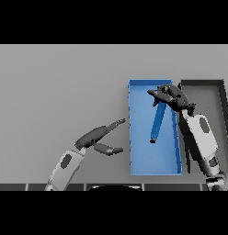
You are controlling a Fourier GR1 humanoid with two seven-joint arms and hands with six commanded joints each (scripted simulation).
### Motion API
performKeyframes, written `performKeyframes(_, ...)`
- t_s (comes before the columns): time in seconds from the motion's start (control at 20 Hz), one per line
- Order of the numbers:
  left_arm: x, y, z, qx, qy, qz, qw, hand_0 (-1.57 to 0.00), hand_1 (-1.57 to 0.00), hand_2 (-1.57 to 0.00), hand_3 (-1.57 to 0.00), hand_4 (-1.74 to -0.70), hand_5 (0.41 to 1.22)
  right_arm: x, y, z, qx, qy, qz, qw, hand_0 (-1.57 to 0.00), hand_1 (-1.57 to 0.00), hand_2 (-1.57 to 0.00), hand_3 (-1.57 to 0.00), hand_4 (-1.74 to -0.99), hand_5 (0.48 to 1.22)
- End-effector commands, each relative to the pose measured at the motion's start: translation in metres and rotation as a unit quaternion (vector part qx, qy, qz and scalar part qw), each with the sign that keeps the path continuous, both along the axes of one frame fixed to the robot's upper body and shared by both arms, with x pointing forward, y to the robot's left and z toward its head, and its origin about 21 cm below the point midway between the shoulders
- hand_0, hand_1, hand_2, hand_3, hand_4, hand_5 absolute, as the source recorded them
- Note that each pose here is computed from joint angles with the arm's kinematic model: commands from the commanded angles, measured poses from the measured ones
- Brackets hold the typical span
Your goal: Pick up the blue pipe and place it into the blue bin.
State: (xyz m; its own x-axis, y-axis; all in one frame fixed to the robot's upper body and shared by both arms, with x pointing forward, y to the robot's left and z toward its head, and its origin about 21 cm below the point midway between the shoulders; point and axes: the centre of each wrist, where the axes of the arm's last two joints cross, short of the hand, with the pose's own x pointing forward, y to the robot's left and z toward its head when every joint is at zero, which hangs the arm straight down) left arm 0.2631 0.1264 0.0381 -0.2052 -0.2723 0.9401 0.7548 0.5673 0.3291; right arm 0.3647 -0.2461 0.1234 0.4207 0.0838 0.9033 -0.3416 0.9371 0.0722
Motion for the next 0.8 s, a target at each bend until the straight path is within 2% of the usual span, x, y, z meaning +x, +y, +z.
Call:
performKeyframes(0.0, -0.002, 0.0, -0.001, -0.003, 0.0, -0.003, 1.0, 0.0, 0.0, 0.0, 0.0, -0.89, 0.457, 0.0, -0.001, -0.005, 0.0, 0.002, -0.01, 1.0, -1.57, -1.57, -1.57, -1.33, -1.599, 1.11)
performKeyframes(0.05, -0.002, 0.0, 0.0, -0.004, -0.001, -0.002, 1.0, 0.0, 0.0, 0.0, 0.0, -0.89, 0.455, 0.001, -0.001, -0.009, 0.007, 0.008, -0.029, 1.0, -1.56, -1.46, -1.39, -1.12, -1.547, 1.133)
performKeyframes(0.15, 0.002, 0.0, 0.004, -0.001, -0.002, 0.005, 1.0, 0.0, 0.0, 0.0, 0.0, -0.89, 0.454, 0.0, 0.002, -0.015, 0.012, 0.023, -0.043, 0.999, -1.04, -0.93, -0.89, -0.72, -1.455, 1.164)
performKeyframes(0.2, 0.002, 0.002, 0.003, 0.0, -0.003, 0.004, 1.0, 0.0, 0.0, 0.0, 0.0, -0.89, 0.453, 0.002, 0.0, -0.019, 0.002, 0.031, -0.052, 0.998, -0.84, -0.75, -0.71, -0.57, -1.392, 1.176)
performKeyframes(0.25, 0.001, 0.007, 0.001, -0.001, -0.003, 0.002, 1.0, 0.0, 0.0, 0.0, 0.0, -0.89, 0.454, 0.003, 0.0, -0.023, -0.001, 0.034, -0.055, 0.998, -0.67, -0.6, -0.57, -0.46, -1.338, 1.157)
performKeyframes(0.3, 0.002, 0.005, 0.003, -0.003, -0.002, 0.003, 1.0, 0.0, 0.0, 0.0, 0.0, -0.89, 0.453, 0.0, 0.002, -0.029, -0.033, 0.089, -0.025, 0.995, -0.53, -0.48, -0.46, -0.37, -1.285, 1.141)
performKeyframes(0.35, 0.0, 0.001, 0.002, -0.006, -0.002, 0.0, 1.0, 0.0, 0.0, 0.0, 0.0, -0.89, 0.453, 0.0, -0.001, -0.034, -0.062, 0.116, -0.012, 0.991, -0.43, -0.38, -0.36, -0.29, -1.242, 1.081)
performKeyframes(0.45, 0.0, 0.002, 0.002, -0.005, -0.002, -0.001, 1.0, 0.0, 0.0, 0.0, 0.0, -0.89, 0.454, -0.003, -0.001, -0.039, -0.103, 0.129, 0.01, 0.986, -0.27, -0.24, -0.23, -0.19, -1.179, 0.975)
performKeyframes(0.55, 0.0, 0.002, 0.001, -0.005, 0.0, 0.0, 1.0, 0.0, 0.0, 0.0, 0.0, -0.9, 0.451, -0.005, 0.004, -0.042, -0.153, 0.126, 0.043, 0.979, -0.17, -0.16, -0.15, -0.12, -1.149, 0.887)
performKeyframes(0.75, -0.001, 0.002, 0.0, -0.005, 0.003, 0.002, 1.0, 0.0, 0.0, 0.0, 0.0, -0.91, 0.455, -0.006, 0.006, -0.048, -0.185, 0.118, 0.05, 0.974, -0.07, -0.06, -0.06, -0.05, -1.125, 0.764)
